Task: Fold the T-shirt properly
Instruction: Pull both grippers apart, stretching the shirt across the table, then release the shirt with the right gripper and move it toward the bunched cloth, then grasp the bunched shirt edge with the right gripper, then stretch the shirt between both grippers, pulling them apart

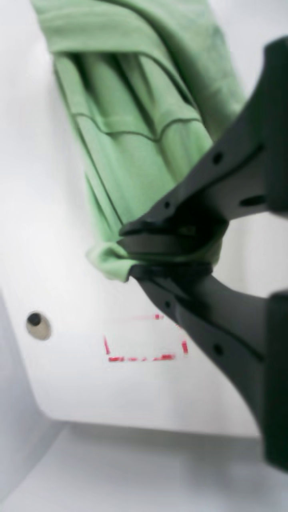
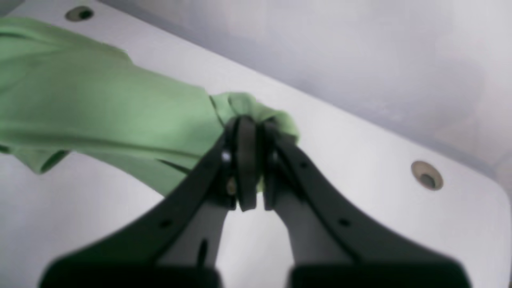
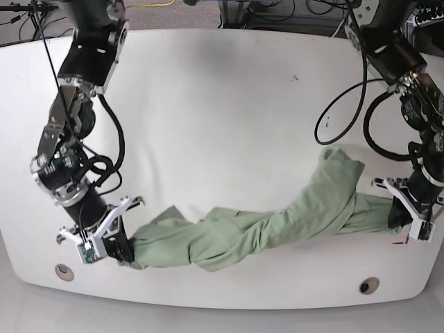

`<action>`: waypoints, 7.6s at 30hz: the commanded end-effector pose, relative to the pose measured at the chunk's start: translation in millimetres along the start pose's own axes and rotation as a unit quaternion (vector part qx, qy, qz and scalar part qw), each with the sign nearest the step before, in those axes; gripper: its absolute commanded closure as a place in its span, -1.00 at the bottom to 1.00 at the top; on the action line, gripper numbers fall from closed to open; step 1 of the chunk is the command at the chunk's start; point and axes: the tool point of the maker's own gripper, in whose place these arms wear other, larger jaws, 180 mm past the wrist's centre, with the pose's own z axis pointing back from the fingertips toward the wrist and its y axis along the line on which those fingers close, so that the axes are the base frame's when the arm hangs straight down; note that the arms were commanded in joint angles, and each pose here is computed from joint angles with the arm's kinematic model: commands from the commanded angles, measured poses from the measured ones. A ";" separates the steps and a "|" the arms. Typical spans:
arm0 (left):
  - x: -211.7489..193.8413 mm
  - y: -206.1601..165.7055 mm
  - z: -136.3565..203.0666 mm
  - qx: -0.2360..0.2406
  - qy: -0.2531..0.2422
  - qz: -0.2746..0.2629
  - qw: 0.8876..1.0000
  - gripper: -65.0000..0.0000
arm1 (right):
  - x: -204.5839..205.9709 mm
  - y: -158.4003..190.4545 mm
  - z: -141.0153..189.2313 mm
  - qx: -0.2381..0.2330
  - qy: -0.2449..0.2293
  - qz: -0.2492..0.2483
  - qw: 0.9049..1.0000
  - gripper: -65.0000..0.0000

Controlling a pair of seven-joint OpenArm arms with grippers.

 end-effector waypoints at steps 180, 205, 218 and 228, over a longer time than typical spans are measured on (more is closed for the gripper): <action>-197.3 -77.1 44.3 -0.099 0.253 -0.076 0.959 0.98 | -100.4 151.9 -45.2 0.137 0.068 -0.109 0.982 1.00; -93.9 -69.1 -3.6 -0.069 0.174 -0.052 0.981 0.98 | -139.4 -1.1 60.9 -0.037 0.100 -0.071 0.992 1.00; -127.0 -63.3 7.6 -0.068 0.216 -0.063 0.972 0.98 | -182.0 -11.8 105.9 -0.053 0.150 -0.078 0.984 1.00; -130.0 -46.1 13.2 -0.053 0.226 -0.080 0.969 0.98 | -198.4 -16.4 126.4 -0.058 0.172 -0.078 0.980 1.00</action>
